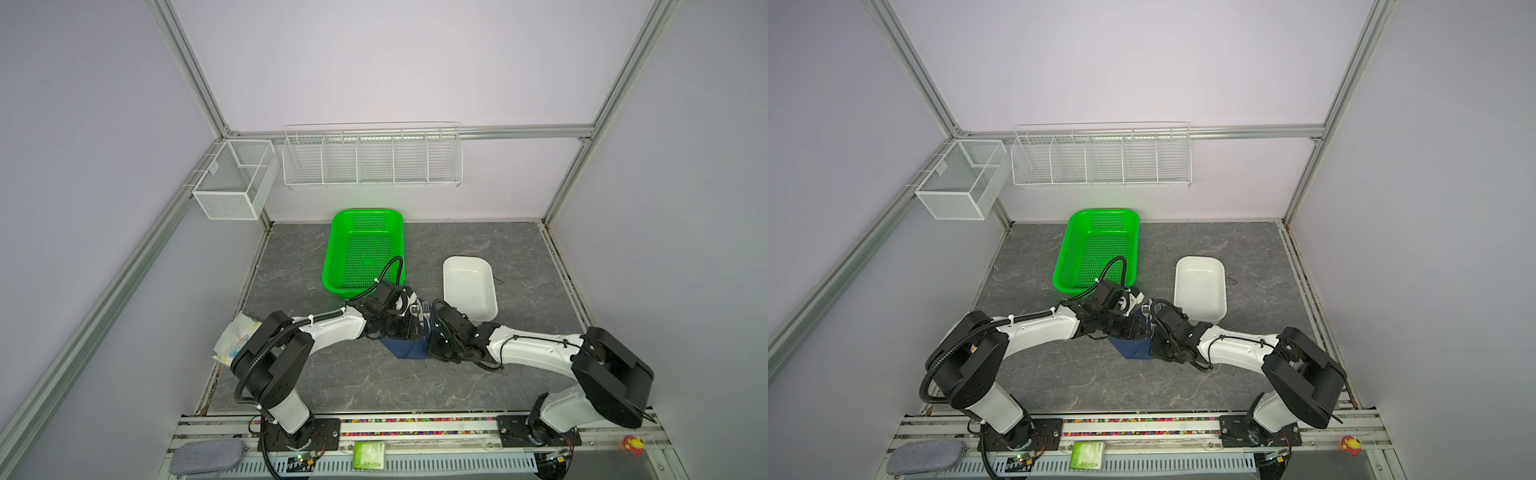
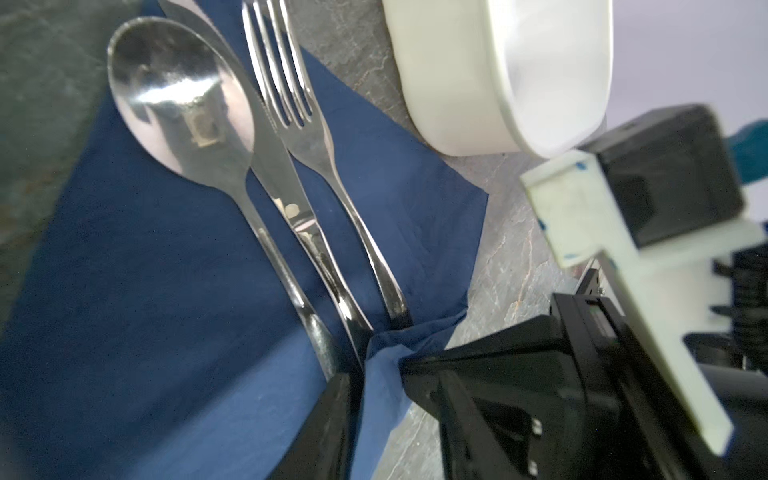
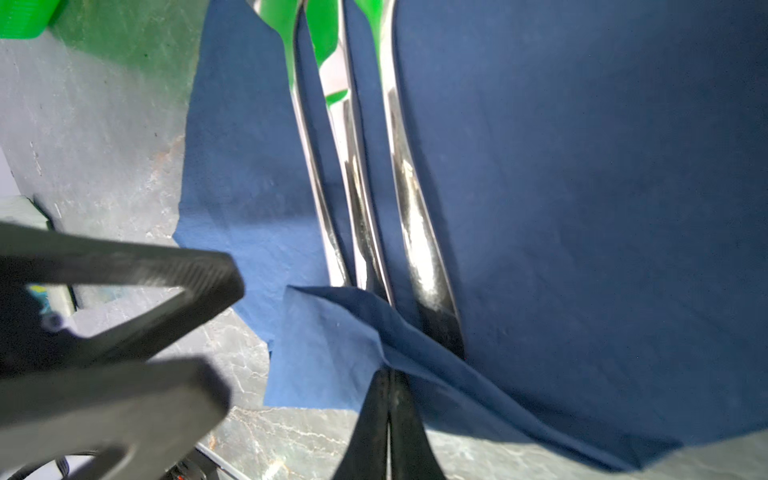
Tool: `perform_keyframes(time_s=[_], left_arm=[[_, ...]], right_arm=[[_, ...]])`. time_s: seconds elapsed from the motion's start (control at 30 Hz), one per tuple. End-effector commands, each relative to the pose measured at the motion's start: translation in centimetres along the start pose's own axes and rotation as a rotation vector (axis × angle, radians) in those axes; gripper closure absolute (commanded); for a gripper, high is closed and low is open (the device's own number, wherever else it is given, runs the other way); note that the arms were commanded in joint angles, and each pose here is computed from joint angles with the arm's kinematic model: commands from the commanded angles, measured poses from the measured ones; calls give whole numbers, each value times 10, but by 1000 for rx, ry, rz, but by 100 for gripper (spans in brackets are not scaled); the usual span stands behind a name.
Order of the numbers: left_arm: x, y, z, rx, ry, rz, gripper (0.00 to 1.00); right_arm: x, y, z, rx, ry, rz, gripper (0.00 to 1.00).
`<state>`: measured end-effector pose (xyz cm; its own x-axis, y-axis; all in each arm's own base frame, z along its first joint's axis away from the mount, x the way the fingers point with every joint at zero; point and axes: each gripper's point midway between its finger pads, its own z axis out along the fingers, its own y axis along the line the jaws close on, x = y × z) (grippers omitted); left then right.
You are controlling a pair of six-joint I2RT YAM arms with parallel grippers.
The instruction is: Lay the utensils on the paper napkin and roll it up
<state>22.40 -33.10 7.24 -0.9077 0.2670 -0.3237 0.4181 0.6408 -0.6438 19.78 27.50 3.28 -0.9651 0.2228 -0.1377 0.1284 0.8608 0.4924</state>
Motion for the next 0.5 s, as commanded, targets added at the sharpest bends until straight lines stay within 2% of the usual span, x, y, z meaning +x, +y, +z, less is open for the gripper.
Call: perform_keyframes(time_s=[0.0, 0.23, 0.47], left_arm=[[12, 4, -3, -20, 21, 20, 61], [19, 11, 6, -21, 60, 9, 61], [19, 8, 13, 9, 85, 17, 66]], right_arm=[[-2, -8, 4, 19, -12, 42, 92], [-3, -10, 4, 24, -19, 54, 93], [-2, -12, 3, 24, -20, 56, 93]])
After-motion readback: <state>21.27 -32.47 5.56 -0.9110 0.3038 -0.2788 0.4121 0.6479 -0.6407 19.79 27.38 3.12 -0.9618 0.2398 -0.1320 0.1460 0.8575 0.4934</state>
